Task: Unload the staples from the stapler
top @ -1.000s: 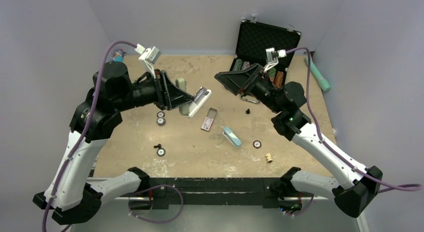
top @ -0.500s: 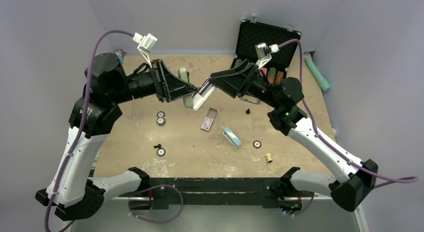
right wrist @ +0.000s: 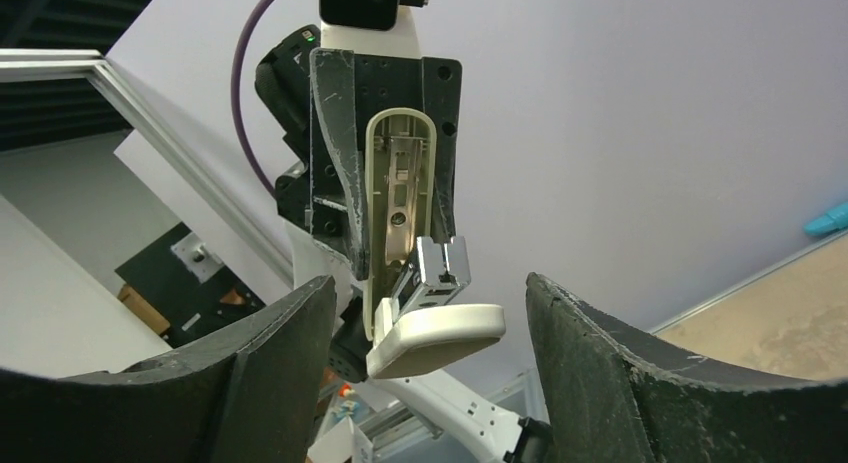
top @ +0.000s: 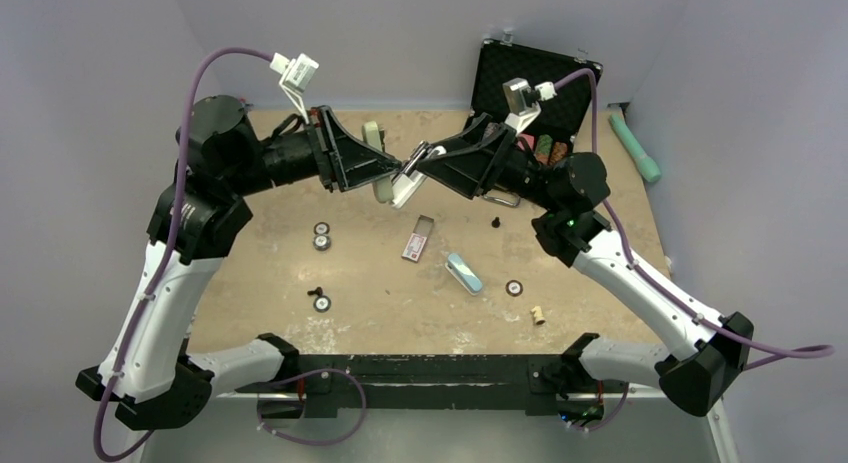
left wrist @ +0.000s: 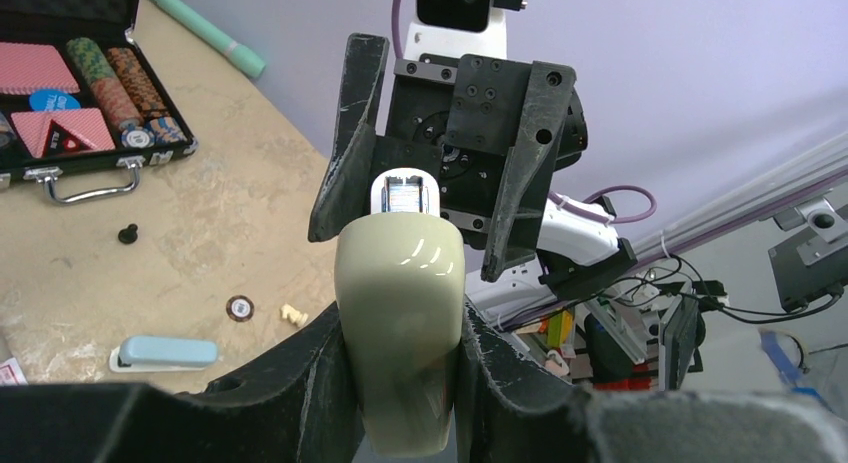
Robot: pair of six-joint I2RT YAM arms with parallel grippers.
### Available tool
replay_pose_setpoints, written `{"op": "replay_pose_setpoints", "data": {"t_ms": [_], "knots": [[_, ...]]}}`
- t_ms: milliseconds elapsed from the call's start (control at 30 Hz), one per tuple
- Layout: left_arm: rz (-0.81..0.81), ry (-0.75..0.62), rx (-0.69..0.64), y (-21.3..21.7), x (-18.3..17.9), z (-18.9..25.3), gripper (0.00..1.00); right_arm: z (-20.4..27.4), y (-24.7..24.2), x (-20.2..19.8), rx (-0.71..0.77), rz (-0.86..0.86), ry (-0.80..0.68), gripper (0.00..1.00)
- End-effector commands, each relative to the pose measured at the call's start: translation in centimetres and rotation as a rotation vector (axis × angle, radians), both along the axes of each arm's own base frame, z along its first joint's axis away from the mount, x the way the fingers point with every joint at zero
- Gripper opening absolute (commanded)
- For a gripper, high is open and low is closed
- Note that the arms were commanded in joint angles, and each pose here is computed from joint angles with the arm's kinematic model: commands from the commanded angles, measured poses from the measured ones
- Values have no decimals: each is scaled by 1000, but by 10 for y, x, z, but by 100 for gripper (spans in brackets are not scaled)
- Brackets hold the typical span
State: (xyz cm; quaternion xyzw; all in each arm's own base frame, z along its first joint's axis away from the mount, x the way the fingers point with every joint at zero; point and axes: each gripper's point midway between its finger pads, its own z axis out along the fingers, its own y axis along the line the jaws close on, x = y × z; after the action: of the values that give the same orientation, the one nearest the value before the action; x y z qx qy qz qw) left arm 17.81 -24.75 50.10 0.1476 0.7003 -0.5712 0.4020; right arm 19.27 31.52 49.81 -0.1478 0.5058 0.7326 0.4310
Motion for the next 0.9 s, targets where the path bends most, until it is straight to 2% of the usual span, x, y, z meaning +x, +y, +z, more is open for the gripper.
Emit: {"op": "replay_pose_setpoints", "data": {"t_ms": [0, 167, 400, 600, 733, 800, 867], "knots": [[-8, -106, -80, 2, -5, 31, 0, 29, -7, -18, 58, 33, -75, 71], [-24, -95, -78, -1, -3, 25, 0, 28, -7, -17, 58, 32, -72, 64], [-43, -88, -77, -3, -5, 20, 0, 29, -5, -13, 64, 27, -66, 63], [-44, -92, -87, -4, -4, 19, 0, 28, -2, -10, 63, 31, -60, 56], [-46, -94, -88, -4, -5, 18, 0, 28, -1, -8, 65, 27, -52, 45], [-45, -94, -88, -3, -5, 16, 0, 27, 0, -7, 64, 25, -53, 34], [-40, -95, -89, -2, -6, 16, 0, 26, 0, -7, 61, 26, -56, 18]]}}
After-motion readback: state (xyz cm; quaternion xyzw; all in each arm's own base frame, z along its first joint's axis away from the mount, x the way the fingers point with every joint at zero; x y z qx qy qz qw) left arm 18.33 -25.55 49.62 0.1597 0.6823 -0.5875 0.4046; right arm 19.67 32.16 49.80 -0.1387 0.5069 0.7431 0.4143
